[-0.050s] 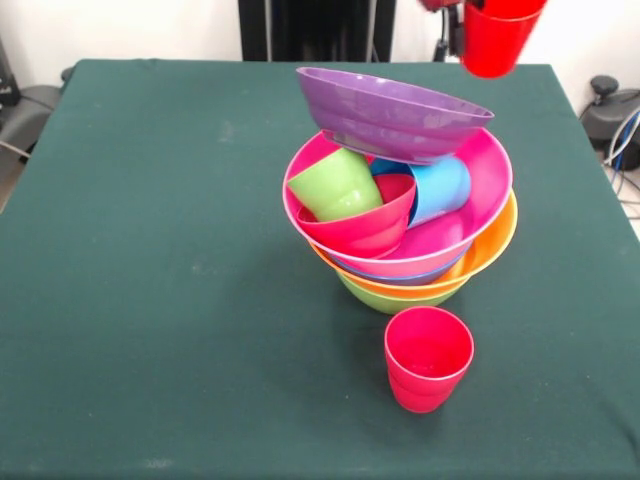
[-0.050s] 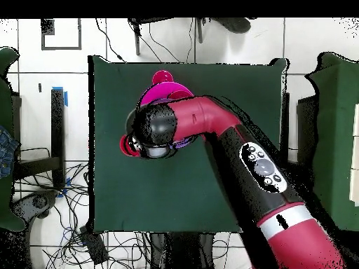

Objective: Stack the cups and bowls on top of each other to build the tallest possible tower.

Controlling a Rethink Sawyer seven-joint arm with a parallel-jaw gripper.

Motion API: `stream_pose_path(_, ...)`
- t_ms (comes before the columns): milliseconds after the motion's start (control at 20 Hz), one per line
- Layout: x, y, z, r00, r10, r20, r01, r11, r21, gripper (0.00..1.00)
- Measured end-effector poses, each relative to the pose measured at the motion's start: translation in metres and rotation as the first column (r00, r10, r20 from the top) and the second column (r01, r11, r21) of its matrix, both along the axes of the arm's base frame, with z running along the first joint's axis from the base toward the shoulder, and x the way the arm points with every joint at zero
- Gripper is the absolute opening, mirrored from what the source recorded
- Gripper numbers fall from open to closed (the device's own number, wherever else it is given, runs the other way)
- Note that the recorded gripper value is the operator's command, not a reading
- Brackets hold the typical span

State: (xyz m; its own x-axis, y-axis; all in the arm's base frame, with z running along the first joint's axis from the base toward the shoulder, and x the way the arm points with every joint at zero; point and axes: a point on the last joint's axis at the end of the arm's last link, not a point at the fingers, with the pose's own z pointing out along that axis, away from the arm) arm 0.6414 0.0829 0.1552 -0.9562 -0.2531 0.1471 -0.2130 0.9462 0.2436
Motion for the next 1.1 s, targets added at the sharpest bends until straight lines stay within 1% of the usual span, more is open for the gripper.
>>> stream_pose_path(250, 0.005, -0.030, -0.011, 0.9983, 0.049, 0.032, -0.049, 0.9988, -0.007, 0.00)
stream_pose_path(350, 0.005, -0.039, -0.016, 0.9973, 0.063, 0.038, -0.062, 0.9980, -0.008, 0.00)
stream_pose_path(500, 0.007, -0.047, -0.021, 0.9962, 0.075, 0.043, -0.075, 0.9972, -0.007, 0.00)
stream_pose_path(750, 0.010, -0.048, -0.023, 0.9950, 0.084, 0.054, -0.084, 0.9964, -0.013, 0.00)
stream_pose_path(900, 0.016, -0.044, -0.024, 0.9942, 0.086, 0.064, -0.086, 0.9963, -0.001, 0.00)
stream_pose_path(1100, 0.020, -0.041, -0.023, 0.9935, 0.087, 0.072, -0.088, 0.9961, 0.004, 0.00)
